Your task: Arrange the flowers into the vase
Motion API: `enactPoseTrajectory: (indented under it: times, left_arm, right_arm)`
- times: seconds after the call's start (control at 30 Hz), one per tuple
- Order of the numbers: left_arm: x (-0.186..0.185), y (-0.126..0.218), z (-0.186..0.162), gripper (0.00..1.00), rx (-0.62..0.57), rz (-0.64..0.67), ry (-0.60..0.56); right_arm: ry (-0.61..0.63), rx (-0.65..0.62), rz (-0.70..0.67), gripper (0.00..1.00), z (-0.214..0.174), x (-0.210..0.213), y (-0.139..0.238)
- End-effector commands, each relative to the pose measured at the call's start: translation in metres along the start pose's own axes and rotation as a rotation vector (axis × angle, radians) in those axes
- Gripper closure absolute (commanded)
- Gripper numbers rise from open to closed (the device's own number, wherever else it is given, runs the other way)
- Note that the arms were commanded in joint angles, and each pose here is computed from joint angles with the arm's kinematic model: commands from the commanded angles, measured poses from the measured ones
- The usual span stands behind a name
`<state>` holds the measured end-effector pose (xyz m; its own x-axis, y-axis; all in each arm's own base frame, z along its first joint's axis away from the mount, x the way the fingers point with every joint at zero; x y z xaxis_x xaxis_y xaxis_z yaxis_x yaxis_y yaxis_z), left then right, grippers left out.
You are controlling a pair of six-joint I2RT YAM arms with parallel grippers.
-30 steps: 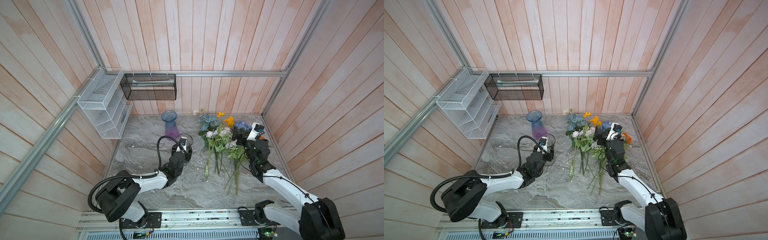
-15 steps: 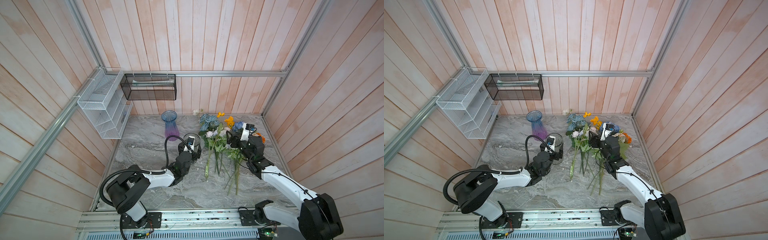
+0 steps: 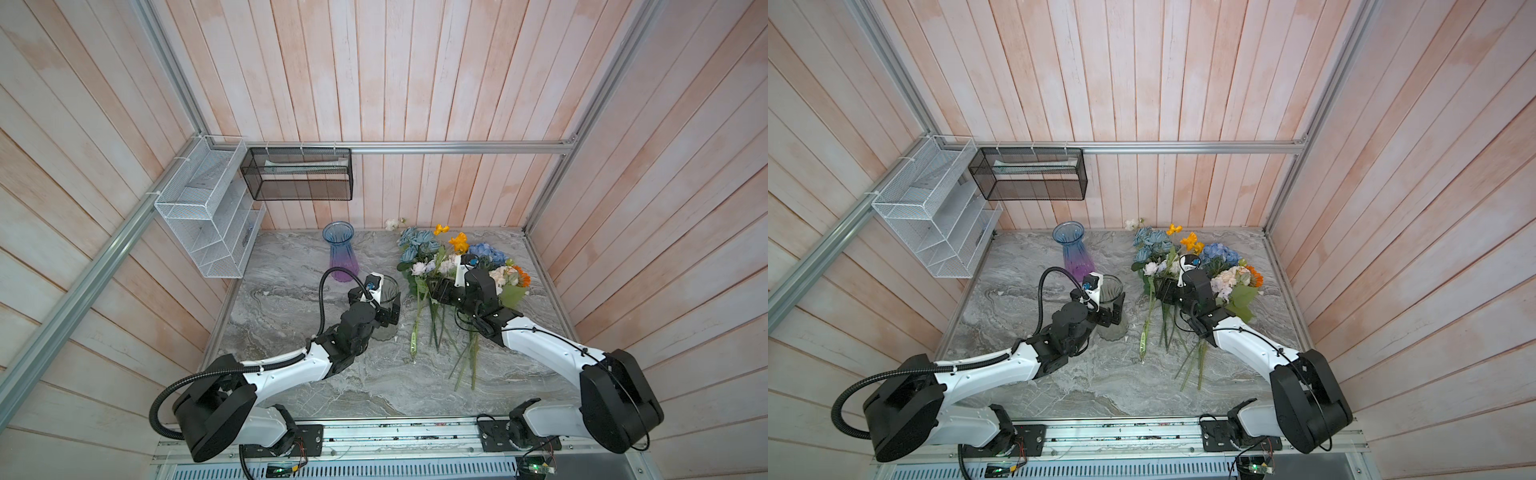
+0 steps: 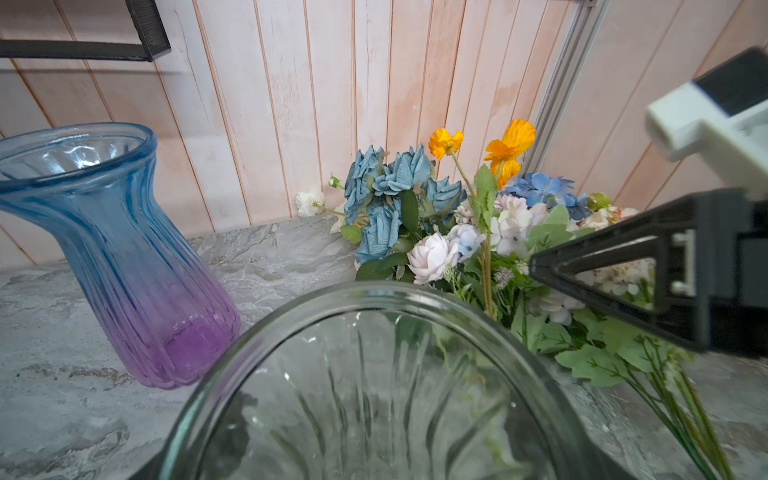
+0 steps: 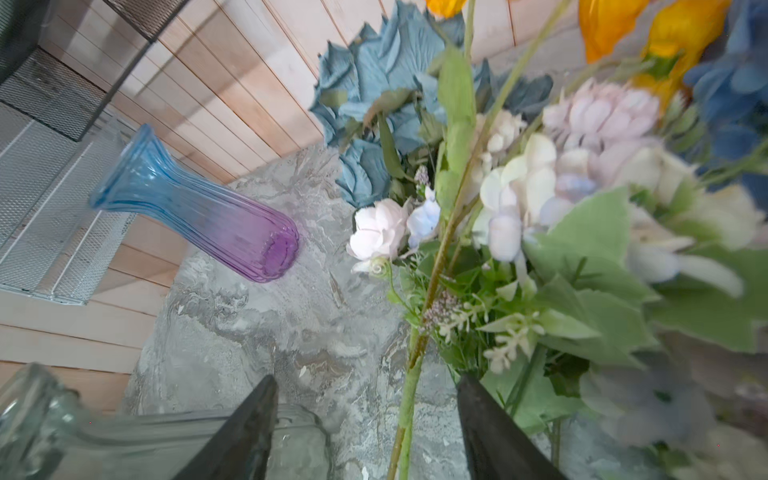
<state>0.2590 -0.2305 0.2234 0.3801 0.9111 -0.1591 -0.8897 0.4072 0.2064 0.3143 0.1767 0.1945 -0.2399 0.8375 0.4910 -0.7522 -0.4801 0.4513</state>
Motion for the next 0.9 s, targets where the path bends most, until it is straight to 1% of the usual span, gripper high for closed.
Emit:
enactPoseTrajectory:
  times: [0.0,0.1,0.3,0.43,0.57,0.73,0.87]
  left_arm:
    - [-0.005,0.013,0.020,0.00,-0.087,-0.088,0.083]
    - [-0.004,0.012,0.011,0.00,-0.073,-0.089,0.077]
    - [0.004,0.010,-0.003,0.00,-0.103,-0.045,0.073]
    - [0.005,0.011,-0.009,0.00,-0.101,-0.049,0.077]
    - [0.005,0.013,-0.013,0.00,-0.079,-0.051,0.080]
    - [0.003,0.023,-0.014,0.00,-0.073,-0.077,0.091]
    - [0.004,0.029,-0.022,0.00,-0.059,-0.082,0.094]
  right_arm:
    - [-0.041,0.047,0.016,0.34,-0.005,0.005,-0.009]
    - [-0.039,0.053,0.015,0.35,-0.008,0.006,-0.015]
    - [-0.034,0.049,0.013,0.35,-0.009,0.008,-0.019]
    - [-0.032,0.043,0.010,0.33,-0.009,0.009,-0.018]
    - [-0.026,0.045,0.015,0.29,-0.008,0.010,-0.019]
    - [-0.016,0.045,0.016,0.18,-0.008,0.011,-0.019]
    - [-0.012,0.037,0.020,0.13,-0.008,0.011,-0.018]
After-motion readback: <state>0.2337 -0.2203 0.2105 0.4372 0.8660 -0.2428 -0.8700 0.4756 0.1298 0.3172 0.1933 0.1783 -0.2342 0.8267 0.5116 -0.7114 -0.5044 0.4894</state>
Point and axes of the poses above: each gripper's point midway between its finger pads, its own y axis back along the fingers, its own x axis along the line the jaws close on, z = x × y, the point moved 7 cm from there along y, back along the fingers, and after that the axes turned 6 degrees about y, right-handed, at the moved point
